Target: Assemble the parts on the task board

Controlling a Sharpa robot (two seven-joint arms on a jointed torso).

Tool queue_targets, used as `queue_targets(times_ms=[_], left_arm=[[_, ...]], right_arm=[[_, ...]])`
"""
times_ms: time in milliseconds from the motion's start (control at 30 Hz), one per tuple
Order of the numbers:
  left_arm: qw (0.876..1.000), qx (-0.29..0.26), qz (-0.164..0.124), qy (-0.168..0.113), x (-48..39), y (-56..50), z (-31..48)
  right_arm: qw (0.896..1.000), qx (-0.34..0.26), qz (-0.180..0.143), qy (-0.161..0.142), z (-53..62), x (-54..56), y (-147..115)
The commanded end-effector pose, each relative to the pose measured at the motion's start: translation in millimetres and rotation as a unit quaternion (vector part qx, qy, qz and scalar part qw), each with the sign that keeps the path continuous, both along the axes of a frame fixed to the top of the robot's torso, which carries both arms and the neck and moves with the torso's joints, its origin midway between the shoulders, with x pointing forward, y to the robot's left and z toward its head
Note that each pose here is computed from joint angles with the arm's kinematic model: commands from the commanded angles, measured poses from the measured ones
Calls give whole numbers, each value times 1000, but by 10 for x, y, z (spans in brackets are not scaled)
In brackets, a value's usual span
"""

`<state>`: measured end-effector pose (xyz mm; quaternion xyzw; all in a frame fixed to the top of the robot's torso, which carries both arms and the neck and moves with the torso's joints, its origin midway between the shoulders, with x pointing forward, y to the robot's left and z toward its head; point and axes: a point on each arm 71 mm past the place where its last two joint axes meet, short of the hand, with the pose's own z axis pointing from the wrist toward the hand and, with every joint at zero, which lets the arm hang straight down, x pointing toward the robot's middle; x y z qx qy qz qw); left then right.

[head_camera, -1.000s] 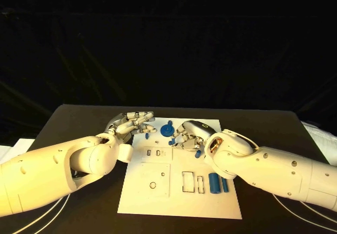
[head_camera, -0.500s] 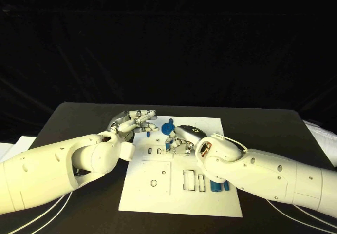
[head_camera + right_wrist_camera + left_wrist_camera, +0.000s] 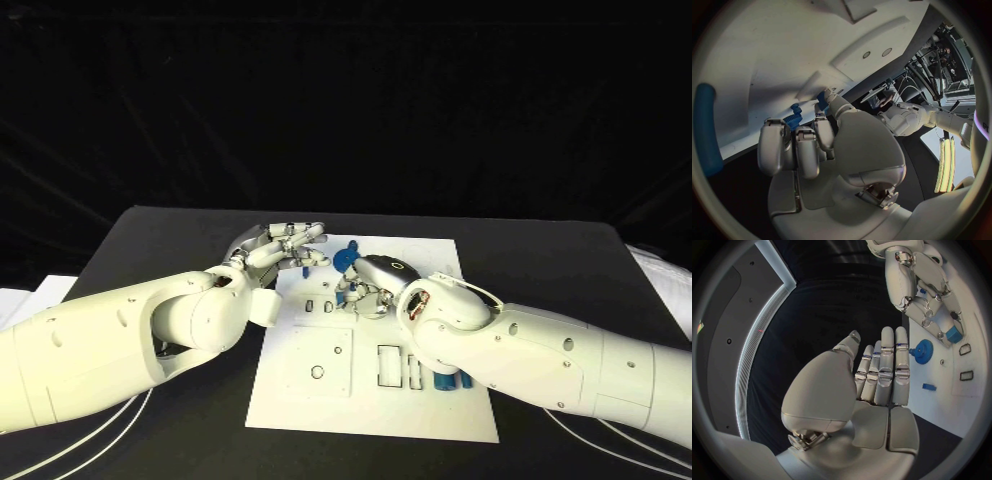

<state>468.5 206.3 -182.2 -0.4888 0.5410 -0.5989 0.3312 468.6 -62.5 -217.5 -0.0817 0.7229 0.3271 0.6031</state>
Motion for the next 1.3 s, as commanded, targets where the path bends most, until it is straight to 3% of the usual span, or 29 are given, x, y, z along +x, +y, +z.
queue_targets(times_ms=[33,733,1300], left_arm=[[1000,-7,-10,-5,-7,-28,17],[1000,-6,-8,-4,-5,-18,16],[1000,-6,-8,-2,-8,-16,13]], right_arm=[[1000,-24,0,18,-98,-16,-18],[998,-39,19,40,-139,-68,-16],[999,-31,4,21,-120,-49,-32]])
